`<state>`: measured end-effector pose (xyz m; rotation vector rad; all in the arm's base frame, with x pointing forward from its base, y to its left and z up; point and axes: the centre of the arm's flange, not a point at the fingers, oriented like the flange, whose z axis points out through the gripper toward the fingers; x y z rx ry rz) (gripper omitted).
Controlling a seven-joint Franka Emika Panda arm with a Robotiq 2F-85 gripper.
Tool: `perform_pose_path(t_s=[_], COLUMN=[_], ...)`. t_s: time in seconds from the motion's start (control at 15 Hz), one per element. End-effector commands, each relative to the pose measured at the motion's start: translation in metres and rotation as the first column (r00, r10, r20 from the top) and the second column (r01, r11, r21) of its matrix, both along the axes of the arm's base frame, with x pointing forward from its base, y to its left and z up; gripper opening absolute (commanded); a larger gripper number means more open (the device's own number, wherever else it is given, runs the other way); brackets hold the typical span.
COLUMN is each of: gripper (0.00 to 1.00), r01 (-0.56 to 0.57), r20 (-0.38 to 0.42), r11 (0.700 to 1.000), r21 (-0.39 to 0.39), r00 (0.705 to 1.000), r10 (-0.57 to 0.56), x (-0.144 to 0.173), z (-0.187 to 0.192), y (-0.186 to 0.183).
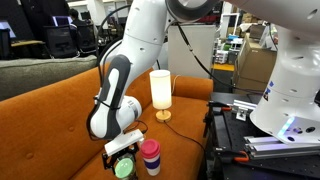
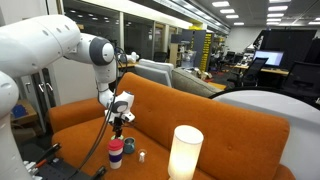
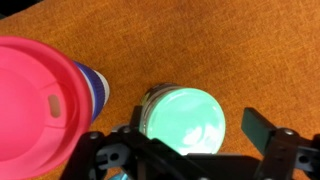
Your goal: Take the green lid from the couch and put it on the clear bottle
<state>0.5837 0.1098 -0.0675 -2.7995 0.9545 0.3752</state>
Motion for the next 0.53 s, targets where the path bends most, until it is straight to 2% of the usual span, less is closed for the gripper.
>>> perform_pose_path(t_s=[0.0, 0.07, 0.13, 0.47], gripper=[1.00, 1.00, 1.00, 1.00], r01=[-0.008, -0.004, -0.006, -0.007], r20=[-0.002, -0.004, -0.009, -0.013], r11=[1.000, 0.999, 1.000, 1.000], r21=[0.029, 0.046, 0.004, 0.016], r00=[1.000, 1.000, 1.000, 1.000], r10=[0.008, 0.004, 0.006, 0.008], x=[-0.017, -0.022, -0.007, -0.011], z=[0.018, 0.023, 0.004, 0.011], y=[-0.009, -0.010, -0.004, -0.005])
